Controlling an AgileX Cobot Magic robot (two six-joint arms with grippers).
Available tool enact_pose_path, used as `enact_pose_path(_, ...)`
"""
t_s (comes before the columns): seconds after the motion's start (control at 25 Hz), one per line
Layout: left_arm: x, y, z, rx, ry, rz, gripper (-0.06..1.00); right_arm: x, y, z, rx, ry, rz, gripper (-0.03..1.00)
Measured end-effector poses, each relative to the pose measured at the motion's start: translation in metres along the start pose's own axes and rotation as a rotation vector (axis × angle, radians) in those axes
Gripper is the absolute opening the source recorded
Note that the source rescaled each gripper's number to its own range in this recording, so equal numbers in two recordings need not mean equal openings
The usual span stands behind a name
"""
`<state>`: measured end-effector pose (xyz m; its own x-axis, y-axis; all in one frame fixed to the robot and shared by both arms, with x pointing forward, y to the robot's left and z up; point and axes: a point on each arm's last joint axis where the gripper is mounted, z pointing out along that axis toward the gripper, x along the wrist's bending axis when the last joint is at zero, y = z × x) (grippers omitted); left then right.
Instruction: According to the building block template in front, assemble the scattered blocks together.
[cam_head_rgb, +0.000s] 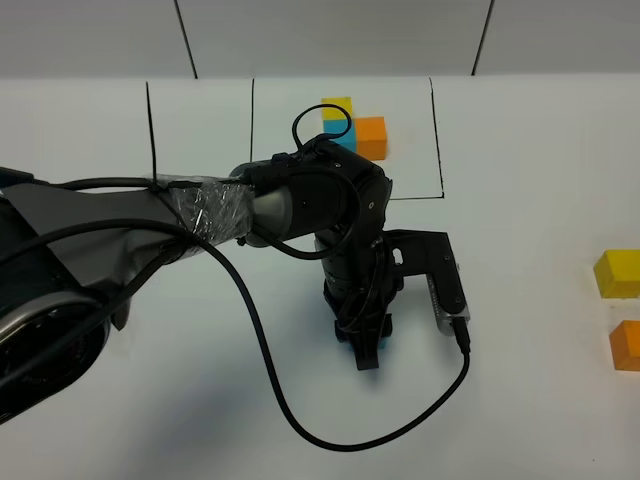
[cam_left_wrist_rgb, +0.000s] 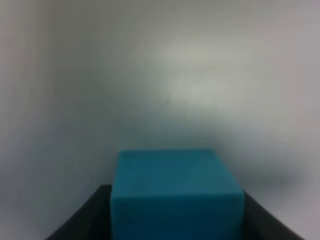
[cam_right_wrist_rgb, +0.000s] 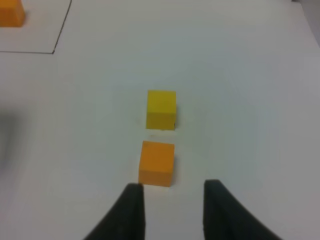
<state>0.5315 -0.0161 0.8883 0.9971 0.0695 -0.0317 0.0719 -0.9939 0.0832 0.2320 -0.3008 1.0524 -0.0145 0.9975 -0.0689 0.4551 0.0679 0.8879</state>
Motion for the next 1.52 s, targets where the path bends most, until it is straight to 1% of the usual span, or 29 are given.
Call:
enact_pose_path(0.08, 0.001, -0.001, 0.002, 0.027, -0.002, -0.005, 0.2, 0.0, 0.0, 0.0, 0.0, 0.0, 0.0, 0.0)
enact_pose_path(0.2, 0.002, -0.002, -0.001, 0.056, -0.007, 0.0, 0.45, 0.0, 0.0, 0.0, 0.0, 0.0, 0.0, 0.0)
enact_pose_path(0.36, 0.006, 0.0, -0.006, 0.065, 0.016, 0.01, 0.73, 0.0, 0.0, 0.0, 0.0, 0.0, 0.0, 0.0)
enact_pose_path(0.48, 0.005, 0.006, -0.013, 0.048, 0.034, 0.02, 0.88, 0.0, 0.0, 0.0, 0.0, 0.0, 0.002, 0.0)
enact_pose_path(0.56, 0.002, 0.012, -0.024, 0.034, 0.044, 0.032, 0.95, 0.0, 0.0, 0.0, 0.0, 0.0, 0.002, 0.0)
enact_pose_path(0.64, -0.002, 0.018, -0.038, 0.023, 0.052, 0.034, 0.98, 0.0, 0.0, 0.0, 0.0, 0.0, 0.002, 0.0)
enact_pose_path(0.8, -0.007, 0.027, -0.077, -0.003, 0.07, -0.012, 1.0, 0.0, 0.0, 0.0, 0.0, 0.0, 0.002, 0.0)
enact_pose_path(0.92, -0.008, 0.028, -0.118, -0.041, 0.12, -0.058, 1.0, 0.0, 0.0, 0.0, 0.0, 0.0, 0.002, 0.0)
enact_pose_path(1.04, -0.009, 0.021, -0.17, -0.08, 0.247, -0.079, 1.0, 0.0, 0.0, 0.0, 0.0, 0.0, 0.002, 0.0)
enact_pose_path(1.12, -0.011, 0.011, -0.208, -0.11, 0.354, -0.111, 1.0, 0.0, 0.0, 0.0, 0.0, 0.0, 0.001, 0.0)
enact_pose_path(1.16, -0.013, 0.005, -0.226, -0.129, 0.408, -0.125, 1.0, 0.0, 0.0, 0.0, 0.0, 0.0, 0.001, 0.0)
enact_pose_path(1.28, -0.022, -0.014, -0.27, -0.18, 0.537, -0.184, 1.0, 0.0, 0.0, 0.0, 0.0, 0.0, 0.001, 0.0)
enact_pose_path(1.4, -0.033, -0.035, -0.307, -0.245, 0.632, -0.271, 1.0, 0.0, 0.0, 0.0, 0.0, 0.0, 0.002, 0.0)
enact_pose_path(1.52, -0.049, -0.054, -0.339, -0.327, 0.682, -0.322, 1.0, 0.0, 0.0, 0.0, 0.0, 0.0, 0.002, 0.0)
